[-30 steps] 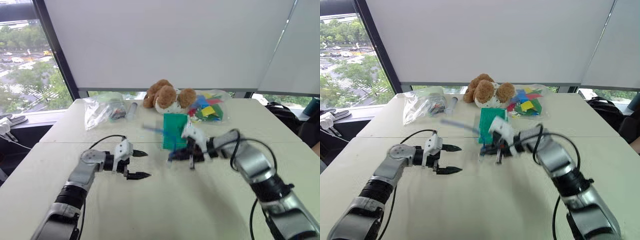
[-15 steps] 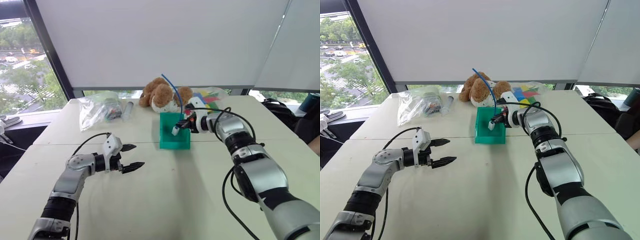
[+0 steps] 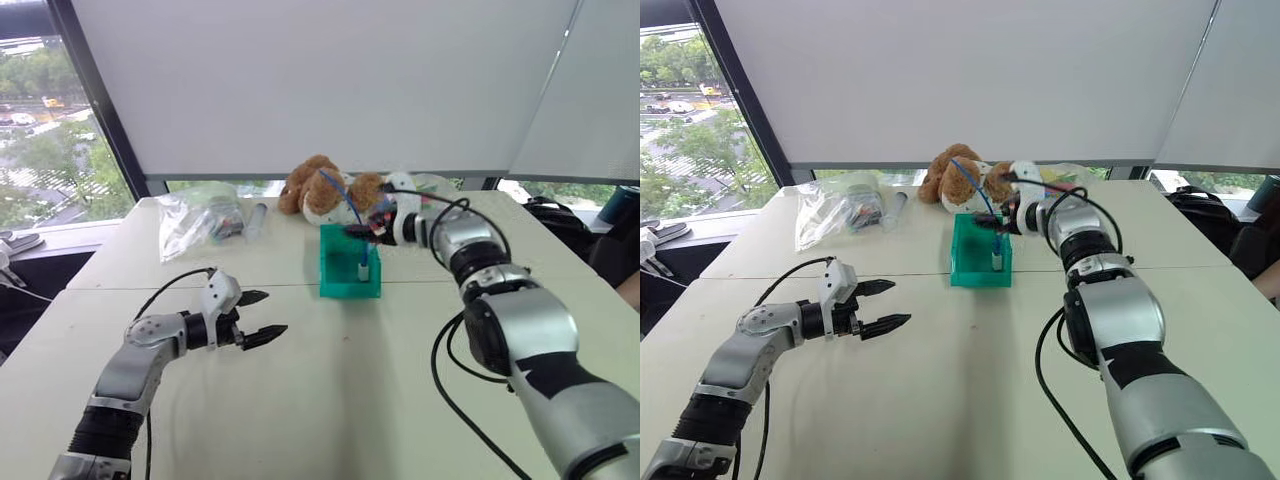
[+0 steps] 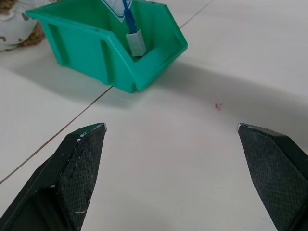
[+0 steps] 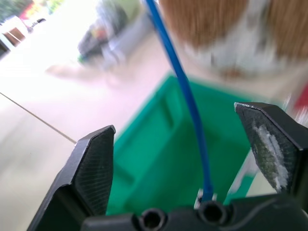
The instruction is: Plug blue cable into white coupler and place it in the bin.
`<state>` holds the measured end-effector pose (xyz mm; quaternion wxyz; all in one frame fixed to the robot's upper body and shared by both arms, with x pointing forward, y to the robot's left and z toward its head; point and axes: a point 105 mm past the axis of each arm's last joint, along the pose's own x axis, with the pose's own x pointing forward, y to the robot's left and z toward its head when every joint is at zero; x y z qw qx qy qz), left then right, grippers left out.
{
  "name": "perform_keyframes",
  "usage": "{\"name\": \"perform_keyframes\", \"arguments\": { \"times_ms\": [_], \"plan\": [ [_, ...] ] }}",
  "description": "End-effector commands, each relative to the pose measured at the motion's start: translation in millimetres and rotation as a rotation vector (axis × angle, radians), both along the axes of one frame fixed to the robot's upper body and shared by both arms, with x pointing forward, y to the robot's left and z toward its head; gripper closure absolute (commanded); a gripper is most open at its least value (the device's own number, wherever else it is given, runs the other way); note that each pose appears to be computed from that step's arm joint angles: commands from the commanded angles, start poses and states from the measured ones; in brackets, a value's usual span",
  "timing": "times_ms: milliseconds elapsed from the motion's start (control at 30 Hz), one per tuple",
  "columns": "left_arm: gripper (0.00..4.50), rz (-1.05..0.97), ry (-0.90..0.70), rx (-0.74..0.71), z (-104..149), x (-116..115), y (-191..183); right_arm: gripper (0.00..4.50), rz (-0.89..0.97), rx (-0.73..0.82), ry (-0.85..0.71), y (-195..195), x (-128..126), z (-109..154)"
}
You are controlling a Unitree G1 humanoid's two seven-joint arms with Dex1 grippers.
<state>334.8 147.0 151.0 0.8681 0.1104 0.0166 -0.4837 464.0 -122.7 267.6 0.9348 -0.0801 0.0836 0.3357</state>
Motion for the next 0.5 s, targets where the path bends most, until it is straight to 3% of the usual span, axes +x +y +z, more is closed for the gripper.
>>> {"name": "perform_keyframes", "arguments": {
  "times_ms": [33,200,333,500],
  "plan": [
    [0.00,0.008,-0.042,-0.021,17.6,-5.1,6.1,0.04,0.066,-0.023,-0.107,-19.8,-18.1,38.2],
    [0.00,0.023,-0.032,-0.024,22.9,-10.3,14.5,0.04,0.153,-0.099,-0.136,-47.6,-83.2,29.4],
    [0.00,0.041,-0.026,-0.029,29.2,-15.9,21.2,0.04,0.261,-0.211,-0.096,-58.5,-158.7,-6.2],
    [0.00,0.047,-0.006,-0.036,36.3,-23.8,25.3,0.04,0.177,-0.267,-0.008,-74.9,-191.9,-35.5]
  ]
}}
